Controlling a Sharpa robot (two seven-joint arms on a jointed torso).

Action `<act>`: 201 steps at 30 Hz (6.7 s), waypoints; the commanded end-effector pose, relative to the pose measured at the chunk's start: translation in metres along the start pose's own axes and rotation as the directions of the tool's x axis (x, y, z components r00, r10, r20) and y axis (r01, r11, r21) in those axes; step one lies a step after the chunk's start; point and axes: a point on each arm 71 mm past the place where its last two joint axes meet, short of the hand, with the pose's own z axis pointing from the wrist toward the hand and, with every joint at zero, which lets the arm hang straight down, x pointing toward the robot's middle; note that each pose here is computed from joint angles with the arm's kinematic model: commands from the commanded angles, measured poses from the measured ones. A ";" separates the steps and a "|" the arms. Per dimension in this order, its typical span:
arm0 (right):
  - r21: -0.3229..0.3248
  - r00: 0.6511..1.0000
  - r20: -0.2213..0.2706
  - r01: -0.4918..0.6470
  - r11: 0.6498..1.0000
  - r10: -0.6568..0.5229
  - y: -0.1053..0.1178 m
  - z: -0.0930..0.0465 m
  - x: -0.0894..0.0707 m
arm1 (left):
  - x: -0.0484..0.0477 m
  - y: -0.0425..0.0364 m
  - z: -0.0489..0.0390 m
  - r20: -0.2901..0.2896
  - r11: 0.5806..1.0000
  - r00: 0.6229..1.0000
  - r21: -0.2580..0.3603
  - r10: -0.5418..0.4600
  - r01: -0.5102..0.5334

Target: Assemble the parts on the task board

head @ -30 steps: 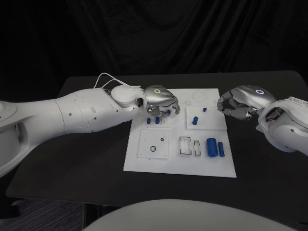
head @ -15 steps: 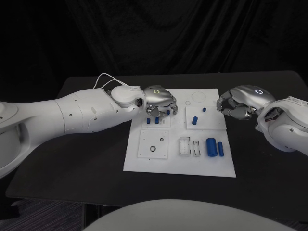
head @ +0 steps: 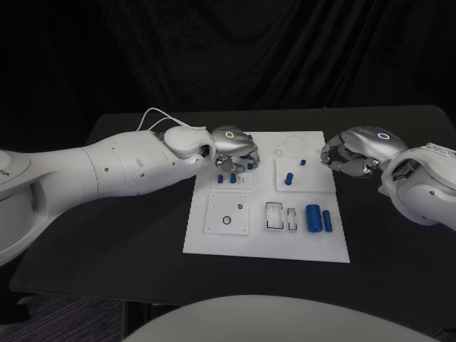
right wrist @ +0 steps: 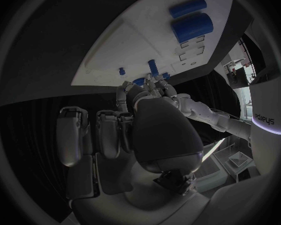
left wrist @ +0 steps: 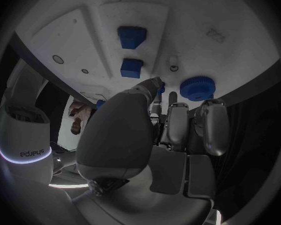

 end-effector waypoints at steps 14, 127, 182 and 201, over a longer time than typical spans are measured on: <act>0.003 1.000 -0.006 0.003 1.000 -0.003 0.001 0.001 0.001 | 0.0028 -0.0022 0.0051 0.000 1.000 1.000 0.005 0.002 -0.002; 0.010 1.000 -0.021 0.009 1.000 -0.009 -0.003 0.001 0.002 | 0.0037 0.0188 -0.0450 0.025 0.998 1.000 -0.056 0.000 0.002; 0.016 0.999 -0.036 0.011 1.000 -0.011 -0.003 0.000 0.003 | 0.0070 0.0217 -0.0418 0.047 0.996 0.999 -0.084 0.009 -0.005; 0.020 0.997 0.082 0.008 1.000 -0.010 -0.014 -0.008 -0.021 | -0.0167 0.0569 -0.1294 0.543 0.975 0.837 -0.213 0.060 0.068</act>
